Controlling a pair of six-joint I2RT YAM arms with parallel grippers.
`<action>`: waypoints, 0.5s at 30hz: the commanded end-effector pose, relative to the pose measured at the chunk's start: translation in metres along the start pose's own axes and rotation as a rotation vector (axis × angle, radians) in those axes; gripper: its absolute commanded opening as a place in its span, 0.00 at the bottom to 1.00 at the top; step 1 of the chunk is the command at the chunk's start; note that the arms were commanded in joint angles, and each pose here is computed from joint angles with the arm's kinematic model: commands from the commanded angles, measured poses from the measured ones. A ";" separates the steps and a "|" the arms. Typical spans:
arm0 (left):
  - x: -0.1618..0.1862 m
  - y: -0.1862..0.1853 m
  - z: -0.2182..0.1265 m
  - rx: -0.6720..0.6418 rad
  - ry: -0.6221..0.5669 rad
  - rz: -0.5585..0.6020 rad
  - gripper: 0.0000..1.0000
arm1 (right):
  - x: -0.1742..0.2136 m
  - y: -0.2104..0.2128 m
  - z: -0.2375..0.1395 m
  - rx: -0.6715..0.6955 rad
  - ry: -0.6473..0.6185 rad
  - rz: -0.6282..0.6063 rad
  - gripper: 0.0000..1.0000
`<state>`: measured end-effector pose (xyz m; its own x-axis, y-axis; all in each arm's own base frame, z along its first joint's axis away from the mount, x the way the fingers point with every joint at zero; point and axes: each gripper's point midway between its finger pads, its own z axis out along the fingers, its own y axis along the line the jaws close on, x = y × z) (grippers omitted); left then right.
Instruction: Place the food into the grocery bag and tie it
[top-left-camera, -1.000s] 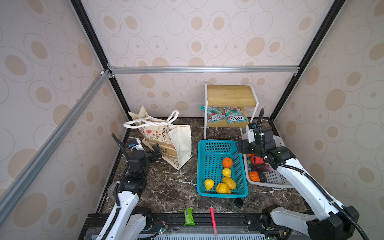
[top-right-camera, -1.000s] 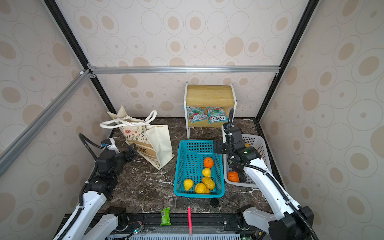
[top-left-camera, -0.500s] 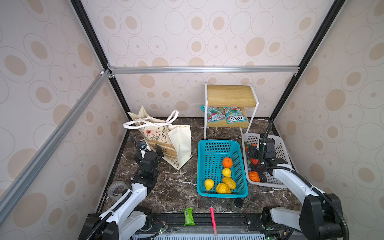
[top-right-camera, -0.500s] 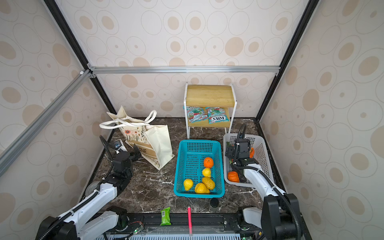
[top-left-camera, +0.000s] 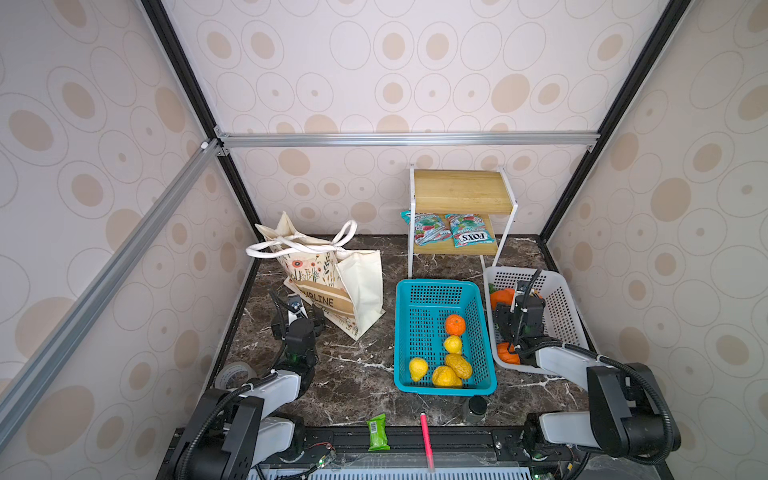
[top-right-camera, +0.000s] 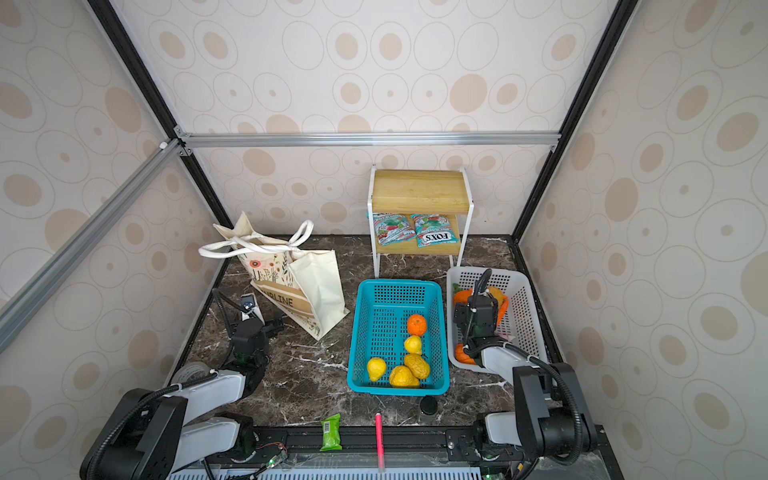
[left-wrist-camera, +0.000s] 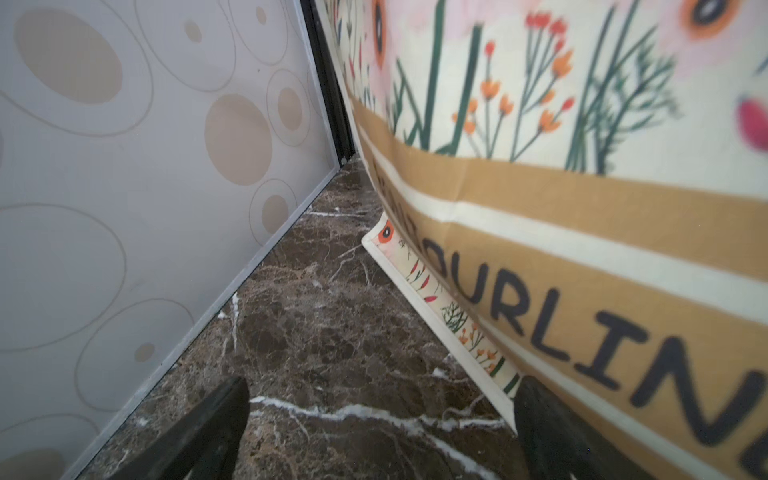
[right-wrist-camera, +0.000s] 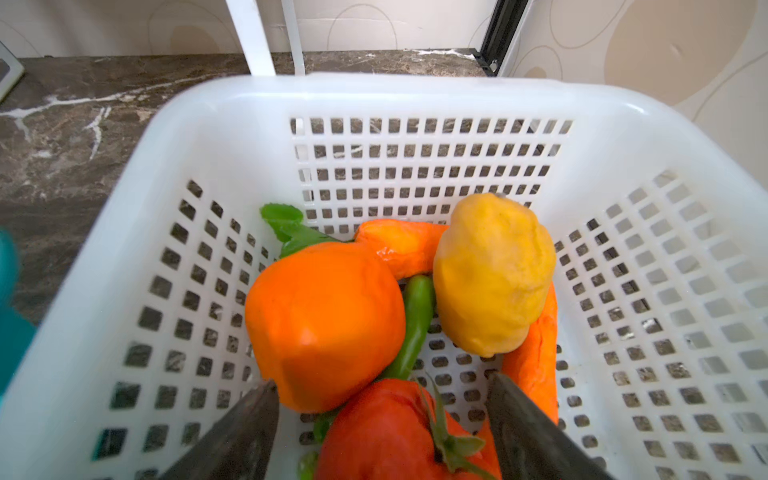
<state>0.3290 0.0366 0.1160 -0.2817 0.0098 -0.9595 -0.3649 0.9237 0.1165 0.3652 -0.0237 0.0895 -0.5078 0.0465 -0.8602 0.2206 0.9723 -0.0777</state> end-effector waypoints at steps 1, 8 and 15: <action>-0.027 -0.003 0.003 0.048 -0.116 -0.047 0.99 | -0.022 -0.002 0.001 -0.005 -0.096 0.019 0.81; -0.035 -0.019 0.018 0.179 -0.137 -0.071 0.99 | -0.024 0.005 0.001 -0.052 -0.192 0.021 0.81; -0.037 -0.025 0.028 0.212 -0.132 -0.057 0.99 | -0.012 0.015 0.020 -0.076 -0.182 -0.007 0.82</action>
<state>0.3584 0.0304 0.1158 -0.2199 -0.0327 -0.9750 -0.2295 0.9731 0.0191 0.3837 -0.0191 0.0788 -0.3955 0.0264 -0.9181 0.1815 0.9821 -0.0500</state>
